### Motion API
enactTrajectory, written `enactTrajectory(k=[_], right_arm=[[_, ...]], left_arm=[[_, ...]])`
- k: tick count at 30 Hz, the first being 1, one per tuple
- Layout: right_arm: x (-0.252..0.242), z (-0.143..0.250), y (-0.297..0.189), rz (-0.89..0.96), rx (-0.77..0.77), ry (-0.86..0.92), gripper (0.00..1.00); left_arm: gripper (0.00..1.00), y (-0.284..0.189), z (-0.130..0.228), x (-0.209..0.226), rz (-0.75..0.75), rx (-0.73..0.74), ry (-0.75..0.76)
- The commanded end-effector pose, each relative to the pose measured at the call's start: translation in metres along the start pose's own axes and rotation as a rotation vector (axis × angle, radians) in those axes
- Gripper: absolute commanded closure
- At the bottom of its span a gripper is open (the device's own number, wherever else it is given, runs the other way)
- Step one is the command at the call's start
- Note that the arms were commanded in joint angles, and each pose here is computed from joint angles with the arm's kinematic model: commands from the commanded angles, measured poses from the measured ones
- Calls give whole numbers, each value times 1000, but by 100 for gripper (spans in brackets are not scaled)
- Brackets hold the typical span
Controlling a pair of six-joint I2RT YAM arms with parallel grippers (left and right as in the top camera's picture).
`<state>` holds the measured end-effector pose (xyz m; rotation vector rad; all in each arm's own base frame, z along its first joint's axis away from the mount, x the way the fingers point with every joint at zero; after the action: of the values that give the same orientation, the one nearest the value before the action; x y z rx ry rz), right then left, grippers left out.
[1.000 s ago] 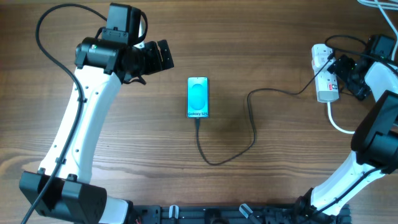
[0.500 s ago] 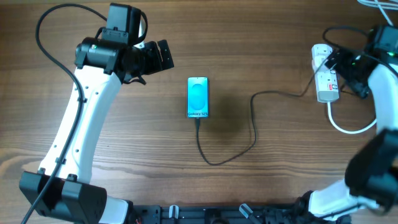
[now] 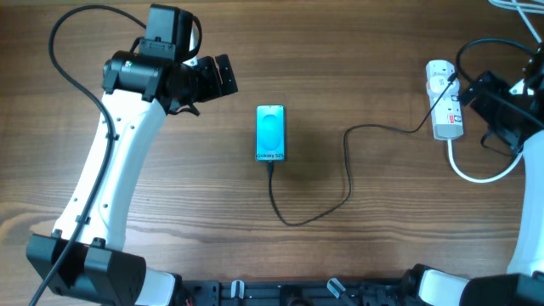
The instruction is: Plug charger to phone and switch on socket
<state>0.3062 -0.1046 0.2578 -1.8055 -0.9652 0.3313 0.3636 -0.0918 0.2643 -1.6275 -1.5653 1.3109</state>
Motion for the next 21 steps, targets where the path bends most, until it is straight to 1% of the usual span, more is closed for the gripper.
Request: enactTrajectory(k=[1, 3, 8, 11, 14, 21], right_arm=[[21, 18, -33, -72, -41, -146, 0], [41, 41, -64, -143, -71, -242, 0], [56, 88, -115, -288, -117, -390, 0], [46, 119, -140, -379, -152, -449, 0], [29, 136, -151, -429, -189, -460, 0], [-2, 157, -165, -444, -212, -458, 0]], left_arm=[[0, 1, 0, 1, -15, -5, -6], [0, 1, 0, 1, -15, -5, -6], [0, 1, 0, 1, -15, -5, -6], [0, 1, 0, 1, -15, -5, -6], [0, 1, 0, 1, -15, -5, -6], [0, 1, 0, 1, -15, -5, -6]])
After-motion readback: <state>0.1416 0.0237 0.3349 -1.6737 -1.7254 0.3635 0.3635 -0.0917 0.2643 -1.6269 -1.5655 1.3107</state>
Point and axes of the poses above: each gripper's point midway between its finger pads, its own y axis out along the fingers, its own x axis along the line the jaws close on, z = x × y, the point moved 5 cm from there along -y, back along the fingers, and after that the axes turned 1 degree about y, right-handed, at the moved point
